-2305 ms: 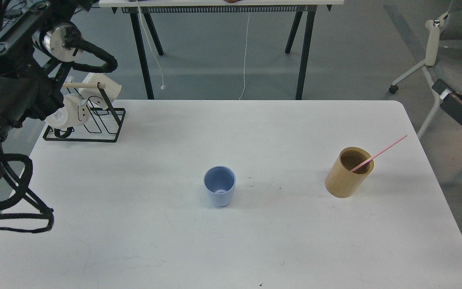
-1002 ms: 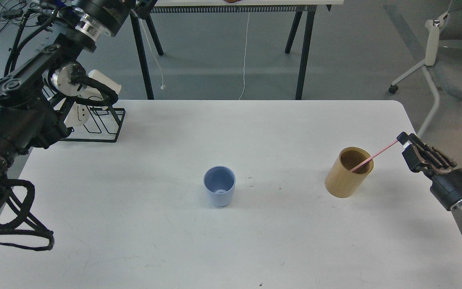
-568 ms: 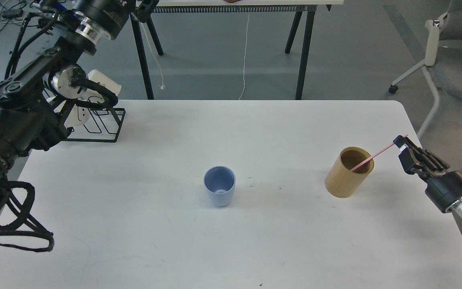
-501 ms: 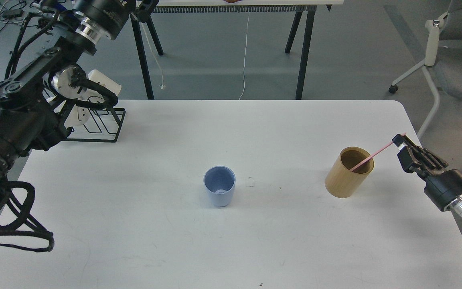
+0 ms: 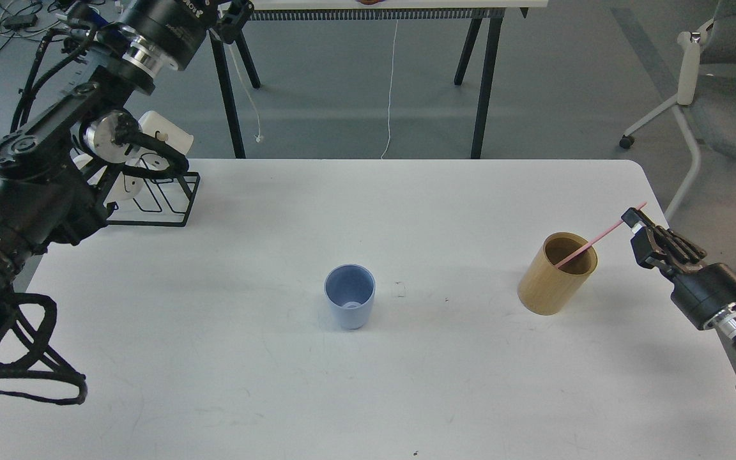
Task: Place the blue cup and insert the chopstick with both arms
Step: 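Grasp the pink straw and pull it up out of the tan cup, then carry the pink straw over the blue cup and lower it in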
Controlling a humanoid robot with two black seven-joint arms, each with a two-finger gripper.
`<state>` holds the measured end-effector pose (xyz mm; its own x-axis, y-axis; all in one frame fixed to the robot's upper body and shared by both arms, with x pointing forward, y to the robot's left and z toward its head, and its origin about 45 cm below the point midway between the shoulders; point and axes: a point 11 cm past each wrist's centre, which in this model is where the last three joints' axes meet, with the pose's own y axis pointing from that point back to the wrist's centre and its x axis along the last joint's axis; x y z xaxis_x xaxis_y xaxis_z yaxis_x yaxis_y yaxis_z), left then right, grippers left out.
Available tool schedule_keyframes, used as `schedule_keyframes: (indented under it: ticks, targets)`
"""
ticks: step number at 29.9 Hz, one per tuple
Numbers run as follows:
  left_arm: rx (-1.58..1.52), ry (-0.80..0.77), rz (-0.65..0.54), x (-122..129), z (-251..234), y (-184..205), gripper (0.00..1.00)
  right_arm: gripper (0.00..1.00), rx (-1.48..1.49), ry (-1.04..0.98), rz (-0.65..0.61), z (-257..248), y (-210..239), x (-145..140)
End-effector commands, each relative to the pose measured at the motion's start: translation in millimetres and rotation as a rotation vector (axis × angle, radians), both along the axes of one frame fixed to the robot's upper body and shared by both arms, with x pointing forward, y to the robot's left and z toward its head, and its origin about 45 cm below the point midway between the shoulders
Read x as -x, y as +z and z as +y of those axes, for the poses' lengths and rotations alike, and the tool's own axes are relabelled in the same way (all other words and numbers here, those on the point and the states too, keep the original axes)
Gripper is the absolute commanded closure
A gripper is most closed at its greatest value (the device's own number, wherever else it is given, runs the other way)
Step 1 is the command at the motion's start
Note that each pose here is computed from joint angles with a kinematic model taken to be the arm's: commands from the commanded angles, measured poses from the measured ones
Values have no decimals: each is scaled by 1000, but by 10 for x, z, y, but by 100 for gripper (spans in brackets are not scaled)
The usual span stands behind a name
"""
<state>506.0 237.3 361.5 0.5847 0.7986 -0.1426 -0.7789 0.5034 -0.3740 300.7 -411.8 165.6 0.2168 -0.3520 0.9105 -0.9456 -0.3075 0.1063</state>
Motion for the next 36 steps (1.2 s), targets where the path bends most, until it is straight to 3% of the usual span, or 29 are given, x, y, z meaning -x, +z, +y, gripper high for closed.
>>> schedule_keyframes:
  ticks: [1,13,19,26,36]
  targets:
    - [3,-3,1,1,-20,-5,13,100,11,18,-22,-39,187,-3]
    - [3,-9,19,16,-56,-101,11,100,-4,95,-88,-42,1132,92]
    - [-12,2,65,69,13,-351,11,100,32,148,-128,28,1513,102]
    - [-35,70,150,175,348,-771,10,100,-1,288,-154,394,1997,-119]
    - [-63,149,238,324,723,-1178,8,100,-51,605,-61,1412,1928,-411]
